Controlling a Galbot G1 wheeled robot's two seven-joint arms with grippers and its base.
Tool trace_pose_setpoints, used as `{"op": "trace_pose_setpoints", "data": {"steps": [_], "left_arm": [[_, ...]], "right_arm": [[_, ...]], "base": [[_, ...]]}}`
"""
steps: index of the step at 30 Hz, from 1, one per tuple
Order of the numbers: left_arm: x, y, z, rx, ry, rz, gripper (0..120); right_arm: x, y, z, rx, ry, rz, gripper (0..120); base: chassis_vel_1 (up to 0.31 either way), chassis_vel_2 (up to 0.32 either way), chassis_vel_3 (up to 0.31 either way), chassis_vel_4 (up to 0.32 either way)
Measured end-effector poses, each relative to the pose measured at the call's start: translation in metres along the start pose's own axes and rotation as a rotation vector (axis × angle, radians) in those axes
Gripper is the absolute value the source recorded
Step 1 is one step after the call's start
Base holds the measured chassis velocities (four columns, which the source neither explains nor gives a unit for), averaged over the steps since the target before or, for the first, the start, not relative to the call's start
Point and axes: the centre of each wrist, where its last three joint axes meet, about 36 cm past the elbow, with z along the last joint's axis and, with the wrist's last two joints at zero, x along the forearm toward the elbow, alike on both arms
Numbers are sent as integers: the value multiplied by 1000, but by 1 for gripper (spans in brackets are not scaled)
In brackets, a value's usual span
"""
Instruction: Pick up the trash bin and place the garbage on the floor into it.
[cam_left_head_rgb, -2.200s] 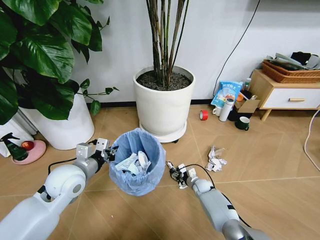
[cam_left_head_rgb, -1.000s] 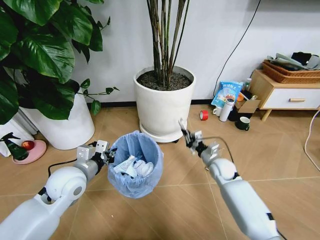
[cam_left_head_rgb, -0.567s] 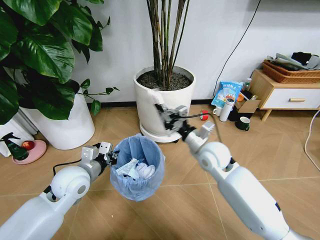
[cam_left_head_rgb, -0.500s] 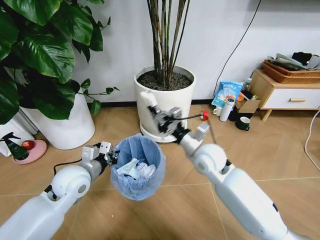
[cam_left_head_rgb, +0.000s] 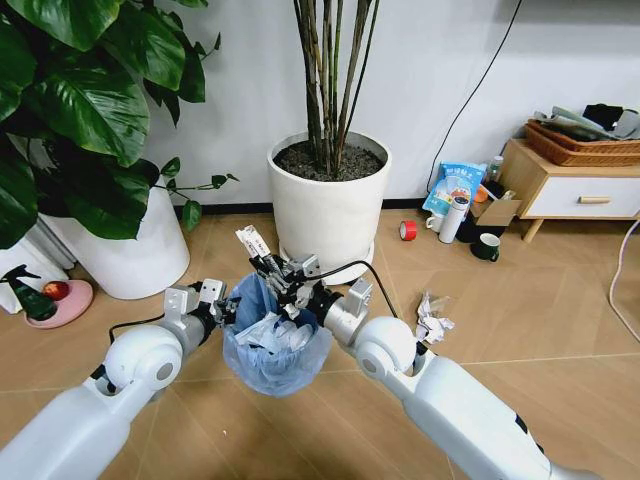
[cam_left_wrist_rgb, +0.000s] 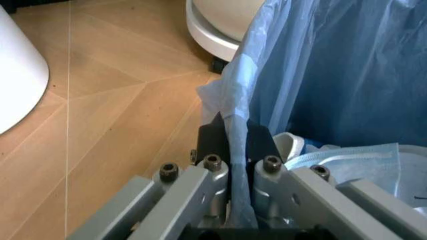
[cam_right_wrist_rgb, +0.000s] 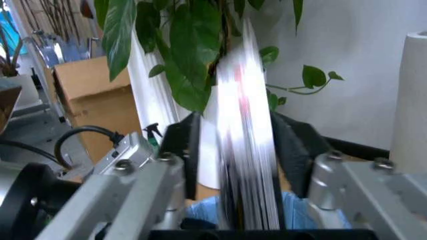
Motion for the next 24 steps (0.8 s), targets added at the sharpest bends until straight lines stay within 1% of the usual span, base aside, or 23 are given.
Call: {"op": "trace_pose_setpoints", "data": {"steps": [2,3,5,6,8,9,10,11,12,14,15,16,17,19,20,24], "left_arm": [[0,0,0,0,0,0,0],[0,0,0,0,-1,0,0],[0,0,0,1,-1,1,0],[0,0,0,1,-1,1,0],[0,0,-1,2,-2,1,0],[1,1,-1,3,-4,-2,0],[1,1,-1,3,-4,-2,0],[3,2,-1,2,-5,-5,0],[3,2,-1,3,-7,-7,0],[4,3,-1,3,-10,-11,0],[5,3,-1,2,-12,-11,0],[5,3,-1,2,-12,-11,0],[5,3,-1,2,-13,-11,0],[6,2,-1,1,-15,-9,0],[6,2,-1,1,-15,-9,0],[8,-1,-2,0,-22,-4,0]], "right_arm": [[0,0,0,1,1,0,41],[0,0,1,3,1,1,50],[0,1,2,3,2,0,58],[0,1,2,3,2,0,58],[0,2,1,3,-2,-1,68],[0,-1,-4,5,-18,20,73],[0,-1,-4,5,-18,20,73],[2,-9,-11,9,-34,65,78],[5,-16,-15,12,-38,111,79],[17,-38,-24,28,-38,226,91],[24,-50,-27,44,-30,282,94],[24,-50,-27,44,-30,282,94],[34,-67,-28,64,-18,346,98],[56,-105,-22,92,21,474,100],[56,-105,-22,92,21,474,100],[106,-180,22,73,166,715,100]], "base": [[0,0,0,0],[0,0,0,0],[0,0,0,0],[0,0,0,0],[0,0,0,0],[0,0,0,0],[0,0,0,0],[0,0,0,0],[0,0,0,0],[0,0,0,0],[0,0,0,0],[0,0,0,0],[0,0,0,0],[0,0,0,0],[0,0,0,0],[0,0,0,0]]}}
